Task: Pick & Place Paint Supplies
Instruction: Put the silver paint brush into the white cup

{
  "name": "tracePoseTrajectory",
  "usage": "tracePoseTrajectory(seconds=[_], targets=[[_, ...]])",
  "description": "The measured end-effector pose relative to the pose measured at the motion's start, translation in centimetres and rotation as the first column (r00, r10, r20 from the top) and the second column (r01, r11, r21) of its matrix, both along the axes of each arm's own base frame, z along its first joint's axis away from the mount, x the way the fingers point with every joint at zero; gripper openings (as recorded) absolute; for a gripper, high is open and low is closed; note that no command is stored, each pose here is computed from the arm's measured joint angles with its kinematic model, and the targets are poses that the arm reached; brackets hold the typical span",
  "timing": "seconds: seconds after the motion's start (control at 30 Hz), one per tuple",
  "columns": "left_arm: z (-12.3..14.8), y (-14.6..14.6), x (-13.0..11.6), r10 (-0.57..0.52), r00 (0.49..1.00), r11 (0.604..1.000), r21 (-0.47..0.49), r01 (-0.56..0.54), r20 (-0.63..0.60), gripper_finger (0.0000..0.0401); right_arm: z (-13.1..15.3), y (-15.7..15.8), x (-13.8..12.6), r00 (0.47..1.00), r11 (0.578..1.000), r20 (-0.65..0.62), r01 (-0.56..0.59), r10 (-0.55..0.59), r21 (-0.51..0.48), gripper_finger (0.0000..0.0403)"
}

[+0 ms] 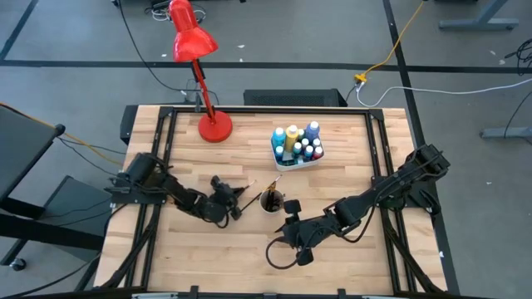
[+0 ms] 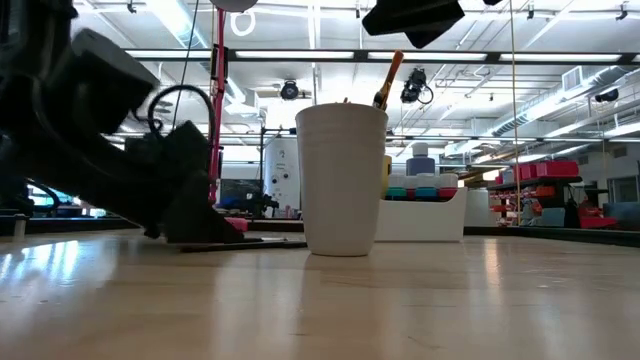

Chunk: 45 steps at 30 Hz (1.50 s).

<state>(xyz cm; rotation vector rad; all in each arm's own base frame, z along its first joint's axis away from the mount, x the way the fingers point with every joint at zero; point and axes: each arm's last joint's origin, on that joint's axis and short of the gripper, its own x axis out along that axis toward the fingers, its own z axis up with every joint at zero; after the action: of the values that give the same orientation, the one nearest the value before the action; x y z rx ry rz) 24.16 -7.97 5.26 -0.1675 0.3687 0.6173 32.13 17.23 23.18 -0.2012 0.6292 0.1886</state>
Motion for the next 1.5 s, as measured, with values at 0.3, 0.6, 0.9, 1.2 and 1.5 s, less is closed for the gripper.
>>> tracePoseTrajectory(seconds=[0.3, 0.6, 0.9, 1.2, 1.5], targets=[[4.0, -0.7, 0.2, 0.004, 0.997, 0.990, 0.138, -0.014, 0.077, 0.0020, 0.5, 0.2, 0.3, 0.999, 1.000, 0.053, -0.001, 0.000, 0.027, 0.0113], [12.4, -3.1, -1.4, -0.007, 0.970, 0.961, 0.271, -0.060, 0.241, 0.0020, 0.8, 0.2, 0.6, 0.994, 0.997, 0.099, 0.039, -0.044, 0.061, 0.0113], [19.5, -7.3, -1.9, -0.188, 0.937, 0.927, 0.369, 0.069, 0.296, 0.0020, 3.8, -0.5, 2.1, 0.895, 0.980, 0.405, 0.143, -0.188, 0.138, 0.0113], [22.9, -9.5, -1.5, -0.437, 0.841, 0.840, 0.480, 0.255, 0.319, 0.0020, 6.3, -2.5, 3.4, 0.777, 0.966, 0.591, 0.080, -0.215, 0.247, 0.0113], [23.2, -9.6, -1.4, -0.496, 0.815, 0.798, 0.526, 0.292, 0.300, 0.0020, 7.3, -3.1, 3.7, 0.732, 0.967, 0.666, -0.038, -0.144, 0.251, 0.0113]])
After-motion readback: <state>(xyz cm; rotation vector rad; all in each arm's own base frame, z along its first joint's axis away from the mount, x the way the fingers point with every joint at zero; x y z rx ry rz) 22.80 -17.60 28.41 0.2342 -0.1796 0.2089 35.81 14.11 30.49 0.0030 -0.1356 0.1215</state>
